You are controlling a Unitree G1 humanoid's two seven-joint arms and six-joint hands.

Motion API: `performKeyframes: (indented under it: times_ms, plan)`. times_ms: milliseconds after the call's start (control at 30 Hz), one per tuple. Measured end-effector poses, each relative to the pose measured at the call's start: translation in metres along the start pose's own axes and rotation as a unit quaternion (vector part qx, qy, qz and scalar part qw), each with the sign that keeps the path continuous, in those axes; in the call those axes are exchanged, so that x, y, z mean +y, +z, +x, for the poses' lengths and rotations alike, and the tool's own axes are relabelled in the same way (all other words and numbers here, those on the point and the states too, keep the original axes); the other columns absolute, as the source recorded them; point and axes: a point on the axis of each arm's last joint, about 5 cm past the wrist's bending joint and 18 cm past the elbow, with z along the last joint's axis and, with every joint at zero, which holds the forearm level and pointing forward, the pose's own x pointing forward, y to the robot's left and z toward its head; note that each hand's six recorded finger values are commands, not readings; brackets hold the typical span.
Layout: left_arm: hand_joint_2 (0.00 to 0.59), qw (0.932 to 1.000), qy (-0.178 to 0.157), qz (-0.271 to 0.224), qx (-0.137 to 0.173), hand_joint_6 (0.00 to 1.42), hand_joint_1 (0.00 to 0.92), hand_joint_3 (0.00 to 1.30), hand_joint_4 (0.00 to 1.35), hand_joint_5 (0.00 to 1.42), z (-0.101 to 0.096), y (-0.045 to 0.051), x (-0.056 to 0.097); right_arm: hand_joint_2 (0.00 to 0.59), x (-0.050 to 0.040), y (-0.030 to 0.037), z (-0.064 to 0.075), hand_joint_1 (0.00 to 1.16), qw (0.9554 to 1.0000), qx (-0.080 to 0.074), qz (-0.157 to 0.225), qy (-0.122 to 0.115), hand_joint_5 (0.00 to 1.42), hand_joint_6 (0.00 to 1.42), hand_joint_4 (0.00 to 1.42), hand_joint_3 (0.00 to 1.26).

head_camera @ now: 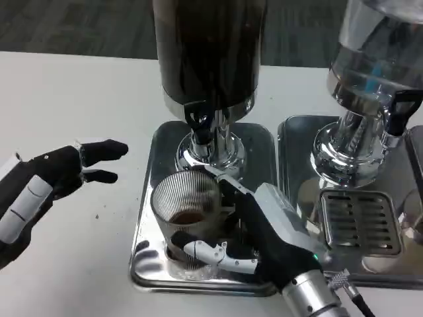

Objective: Grasp the cup under the faucet to collect the drink, then remove the cup.

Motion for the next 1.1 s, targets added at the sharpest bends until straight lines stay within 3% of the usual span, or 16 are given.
performKeyframes:
  times_ms: [400,1100]
  plan:
    - [0.151,1.0000,0.001,-0.002,0.004,0.34,0.000,0.36,0.24,0.18,-0.0025,-0.0009,-0.0009,0.219,0.0054,-0.0024,-0.0050,0.57,0.9996,-0.003,0.000,-0.029,0.57,0.81,0.40,0.27]
    - [0.152,1.0000,0.001,-0.002,0.005,0.35,0.000,0.34,0.25,0.18,-0.0027,-0.0010,-0.0011,0.231,0.0084,-0.0022,-0.0069,0.58,0.9989,-0.006,0.006,-0.046,0.65,0.89,0.51,0.35]
